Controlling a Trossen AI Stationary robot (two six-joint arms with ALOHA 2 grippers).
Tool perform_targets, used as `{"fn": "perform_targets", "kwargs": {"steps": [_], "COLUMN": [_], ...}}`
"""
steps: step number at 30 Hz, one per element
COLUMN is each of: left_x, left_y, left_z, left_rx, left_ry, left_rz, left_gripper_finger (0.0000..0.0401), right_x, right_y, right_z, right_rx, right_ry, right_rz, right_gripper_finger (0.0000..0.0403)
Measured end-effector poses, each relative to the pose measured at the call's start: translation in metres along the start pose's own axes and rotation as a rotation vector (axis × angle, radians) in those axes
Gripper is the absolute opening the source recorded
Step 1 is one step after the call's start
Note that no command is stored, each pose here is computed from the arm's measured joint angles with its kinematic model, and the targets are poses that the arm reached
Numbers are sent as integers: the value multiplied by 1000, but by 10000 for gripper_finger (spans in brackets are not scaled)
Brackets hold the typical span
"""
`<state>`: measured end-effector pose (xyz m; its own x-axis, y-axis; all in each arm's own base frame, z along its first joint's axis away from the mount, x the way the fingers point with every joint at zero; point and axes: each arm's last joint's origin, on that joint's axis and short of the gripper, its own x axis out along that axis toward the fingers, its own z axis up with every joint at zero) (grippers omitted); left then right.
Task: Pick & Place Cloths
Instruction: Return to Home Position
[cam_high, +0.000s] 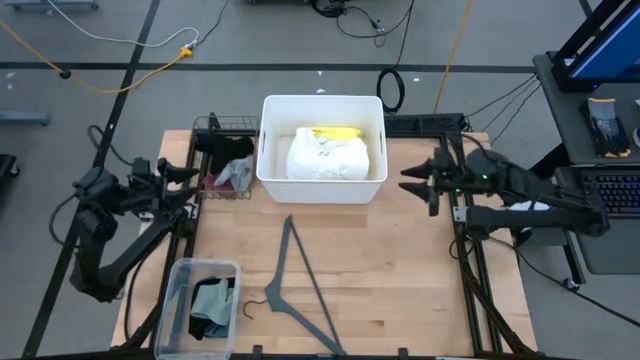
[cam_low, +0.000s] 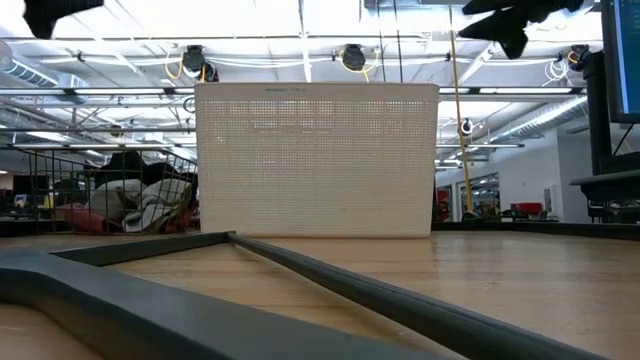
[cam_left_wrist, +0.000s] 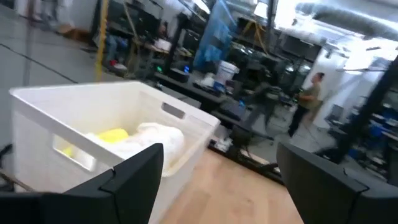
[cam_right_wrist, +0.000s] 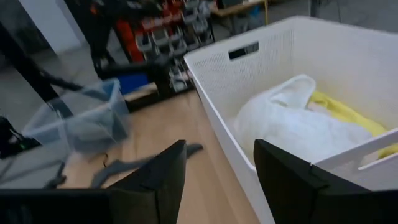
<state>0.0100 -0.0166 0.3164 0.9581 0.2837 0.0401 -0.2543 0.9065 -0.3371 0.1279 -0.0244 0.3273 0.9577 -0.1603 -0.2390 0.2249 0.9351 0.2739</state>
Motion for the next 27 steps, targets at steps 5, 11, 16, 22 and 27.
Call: {"fn": "perform_targets", "kwargs": {"steps": [5, 11, 16, 22, 27], "left_x": [12, 29, 41, 52, 62], "left_y": [13, 33, 46, 50, 52], "left_z": [-6, -17, -27, -28, -31], "left_rx": [25, 19, -15, -31, -6], "left_ry": [-29, -79, -85, -20, 37], "left_rz": [30, 18, -14, -66, -83], "left_gripper_finger": [315, 317, 323, 317, 315], "right_x": [-16, -24, -22, -19, -18], "right_y": [-2, -2, -2, -1, -1], "right_z": [-8, -9, -7, -5, -5], "right_rx": [6, 5, 5, 4, 4], "right_ry": [-98, -141, -153, -168, -164], "right_rz": [28, 37, 40, 44, 43], "right_gripper_finger": [181, 181, 181, 181, 181]}}
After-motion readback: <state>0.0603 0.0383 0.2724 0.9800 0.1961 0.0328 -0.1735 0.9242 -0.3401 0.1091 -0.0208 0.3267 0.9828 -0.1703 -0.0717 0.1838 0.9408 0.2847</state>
